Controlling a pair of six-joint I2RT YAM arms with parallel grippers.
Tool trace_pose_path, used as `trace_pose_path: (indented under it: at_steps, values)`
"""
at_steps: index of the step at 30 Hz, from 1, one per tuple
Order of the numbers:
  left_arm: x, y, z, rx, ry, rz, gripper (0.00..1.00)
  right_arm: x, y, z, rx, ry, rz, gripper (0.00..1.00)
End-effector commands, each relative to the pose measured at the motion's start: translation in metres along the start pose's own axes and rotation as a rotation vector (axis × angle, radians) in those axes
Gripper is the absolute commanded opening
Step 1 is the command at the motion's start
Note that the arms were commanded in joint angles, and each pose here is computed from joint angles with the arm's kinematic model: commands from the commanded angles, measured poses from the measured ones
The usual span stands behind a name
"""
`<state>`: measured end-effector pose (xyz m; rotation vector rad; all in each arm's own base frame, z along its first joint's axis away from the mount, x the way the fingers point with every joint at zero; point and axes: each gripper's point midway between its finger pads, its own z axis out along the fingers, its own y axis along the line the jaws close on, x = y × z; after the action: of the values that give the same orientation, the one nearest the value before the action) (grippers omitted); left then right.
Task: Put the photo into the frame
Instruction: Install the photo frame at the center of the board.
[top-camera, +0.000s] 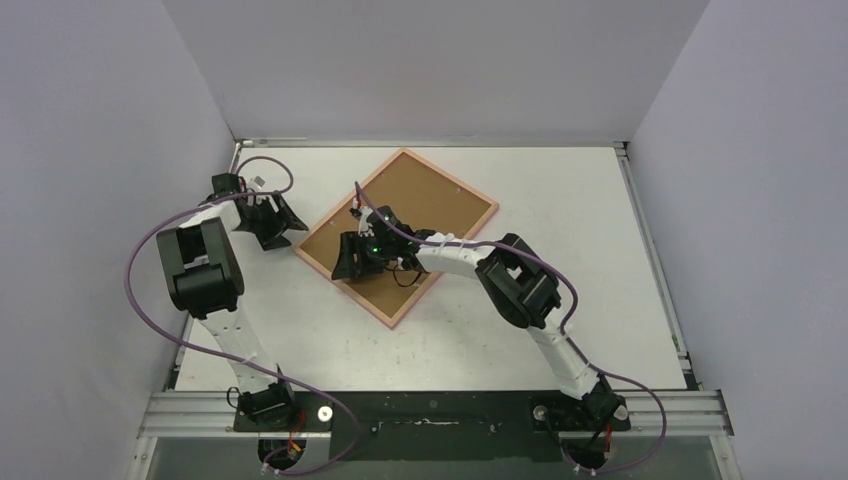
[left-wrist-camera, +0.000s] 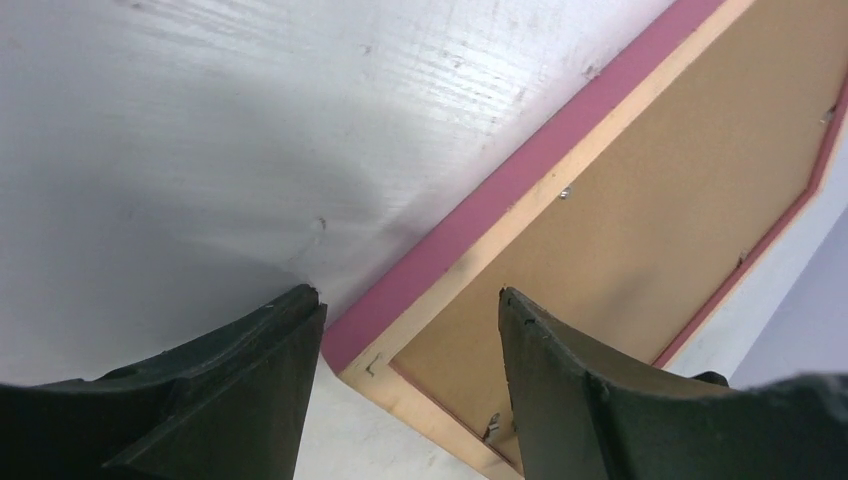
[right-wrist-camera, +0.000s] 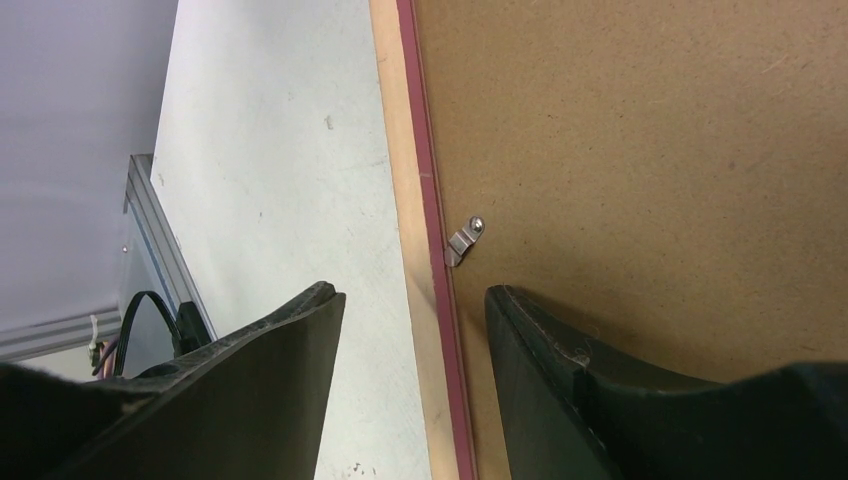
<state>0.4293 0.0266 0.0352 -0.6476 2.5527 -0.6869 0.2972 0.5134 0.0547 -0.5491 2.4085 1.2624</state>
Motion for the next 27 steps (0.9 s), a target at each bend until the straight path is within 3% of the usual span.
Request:
trace_pose_path:
  at_steps: [1,13,27]
  values:
    - [-0.014,-0.020,0.002,0.108,-0.011,0.067,0.62,0.003,0.003,0.010,-0.005,0.012,-0.030,0.55]
    - [-0.007,-0.020,0.000,0.111,-0.016,0.059,0.55,0.015,0.004,0.024,-0.025,0.050,-0.030,0.47]
    - [0.002,-0.018,0.003,0.121,-0.009,0.036,0.52,0.022,-0.010,0.038,0.012,0.049,-0.043,0.46]
